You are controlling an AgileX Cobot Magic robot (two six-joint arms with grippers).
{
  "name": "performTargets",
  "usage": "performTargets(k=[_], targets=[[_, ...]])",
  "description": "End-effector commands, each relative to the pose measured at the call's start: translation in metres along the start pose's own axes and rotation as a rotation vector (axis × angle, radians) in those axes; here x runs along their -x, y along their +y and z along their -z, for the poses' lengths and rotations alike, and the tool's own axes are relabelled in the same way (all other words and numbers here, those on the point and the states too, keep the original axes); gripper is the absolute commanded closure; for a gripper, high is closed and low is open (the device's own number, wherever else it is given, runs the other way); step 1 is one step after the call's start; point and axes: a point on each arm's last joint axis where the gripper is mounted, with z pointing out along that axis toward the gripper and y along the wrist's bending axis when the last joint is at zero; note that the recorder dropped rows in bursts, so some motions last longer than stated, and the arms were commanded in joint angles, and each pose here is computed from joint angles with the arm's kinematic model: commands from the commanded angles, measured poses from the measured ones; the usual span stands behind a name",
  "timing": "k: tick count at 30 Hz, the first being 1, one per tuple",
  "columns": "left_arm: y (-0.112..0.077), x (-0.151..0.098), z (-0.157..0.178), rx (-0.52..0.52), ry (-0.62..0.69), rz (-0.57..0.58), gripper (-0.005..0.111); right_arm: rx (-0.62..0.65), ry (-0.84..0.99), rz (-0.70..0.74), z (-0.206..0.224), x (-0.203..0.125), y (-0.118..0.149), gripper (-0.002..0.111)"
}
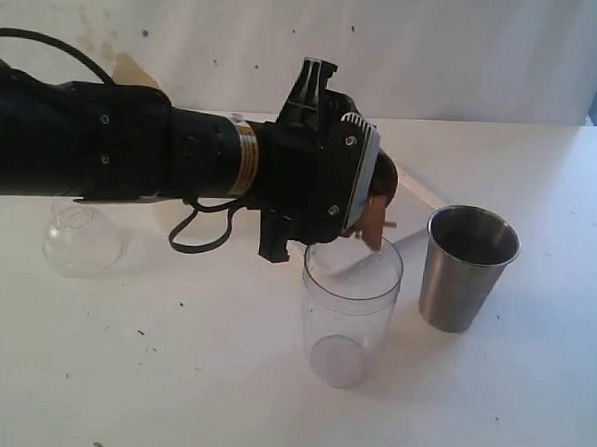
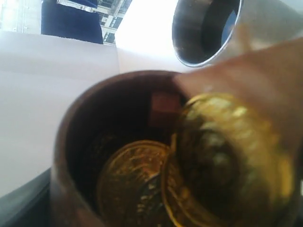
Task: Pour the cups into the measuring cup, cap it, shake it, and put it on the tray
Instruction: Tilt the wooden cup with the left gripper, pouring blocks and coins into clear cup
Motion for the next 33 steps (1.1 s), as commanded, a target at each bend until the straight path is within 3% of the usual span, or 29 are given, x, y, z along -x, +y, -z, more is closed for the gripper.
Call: performTargets(k=[1,8,15,33], targets=[[0.0069,0.0027,0.0034,0.023,-0.007,-0.058,0.107,-0.007,-0.011,0.000,0.0003,0.0016,-0.0006,0.108],[0.0070,0.0028,0.0034,0.024,-0.007,-0.131,0.107,-0.007,-0.011,0.000,0.0003,0.0016,-0.0006,0.108],[0.0070,0.0028,0.0034,0.024,-0.006,-0.278,0.107,-0.007,-0.011,0.000,0.0003,0.0016,-0.0006,0.108],[0.0070,0.0028,0.0034,0.025,-0.004,-0.442,0.107,-0.006,-0.011,-0.024,0.0003,0.0016,-0.0006,0.108]])
